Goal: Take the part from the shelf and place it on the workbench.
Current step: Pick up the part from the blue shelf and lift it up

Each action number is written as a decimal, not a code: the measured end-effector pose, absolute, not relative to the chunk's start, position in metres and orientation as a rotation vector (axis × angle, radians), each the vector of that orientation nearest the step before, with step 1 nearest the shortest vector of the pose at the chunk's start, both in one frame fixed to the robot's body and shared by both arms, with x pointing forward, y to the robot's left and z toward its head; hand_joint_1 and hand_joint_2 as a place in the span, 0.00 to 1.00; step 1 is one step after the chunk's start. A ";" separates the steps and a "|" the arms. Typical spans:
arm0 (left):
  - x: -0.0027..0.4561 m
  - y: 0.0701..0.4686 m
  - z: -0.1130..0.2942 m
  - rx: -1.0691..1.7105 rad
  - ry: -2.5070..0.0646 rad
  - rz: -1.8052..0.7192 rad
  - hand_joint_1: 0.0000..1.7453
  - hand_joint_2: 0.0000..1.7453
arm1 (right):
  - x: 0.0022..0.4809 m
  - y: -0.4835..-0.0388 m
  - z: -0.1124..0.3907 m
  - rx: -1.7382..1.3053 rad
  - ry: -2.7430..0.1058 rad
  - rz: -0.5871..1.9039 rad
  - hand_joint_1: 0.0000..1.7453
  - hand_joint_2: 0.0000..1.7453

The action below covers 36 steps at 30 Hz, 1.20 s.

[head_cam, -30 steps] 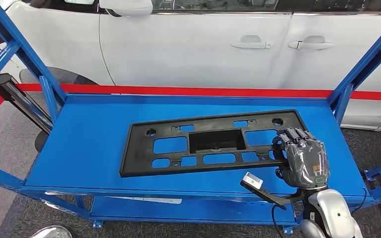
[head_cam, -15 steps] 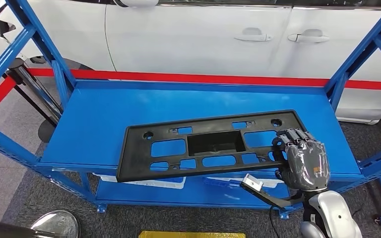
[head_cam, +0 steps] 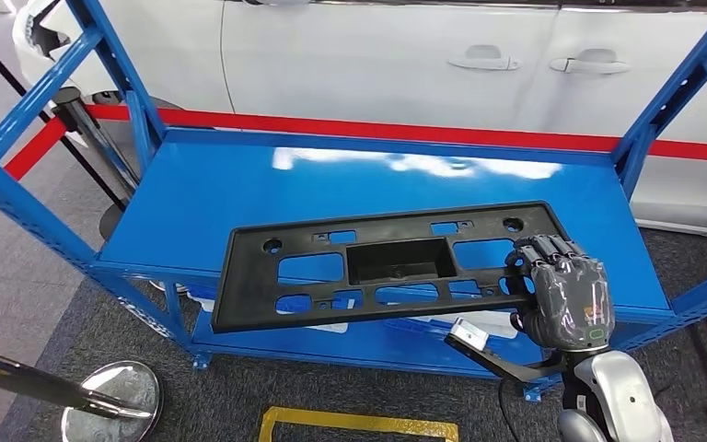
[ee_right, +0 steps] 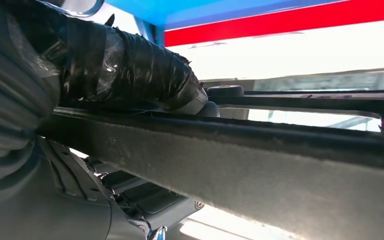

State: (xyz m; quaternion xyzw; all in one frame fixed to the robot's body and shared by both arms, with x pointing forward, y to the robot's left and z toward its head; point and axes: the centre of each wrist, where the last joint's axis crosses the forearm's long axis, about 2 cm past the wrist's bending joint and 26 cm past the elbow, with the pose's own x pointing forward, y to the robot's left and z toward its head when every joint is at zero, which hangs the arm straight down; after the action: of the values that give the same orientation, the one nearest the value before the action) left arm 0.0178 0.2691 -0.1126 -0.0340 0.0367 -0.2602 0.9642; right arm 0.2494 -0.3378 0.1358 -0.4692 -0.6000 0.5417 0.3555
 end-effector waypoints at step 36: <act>0.021 0.258 -0.112 -0.071 0.075 -0.512 0.00 1.00 | 0.244 -0.322 0.160 -1.208 -1.553 1.329 1.00 1.00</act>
State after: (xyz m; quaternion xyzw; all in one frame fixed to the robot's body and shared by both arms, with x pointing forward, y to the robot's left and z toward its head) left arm 0.0210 0.2582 -0.1118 -0.0353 0.0372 -0.2532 0.9661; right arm 0.2441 -0.3224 0.1605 -0.4719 -0.6065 0.5190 0.3743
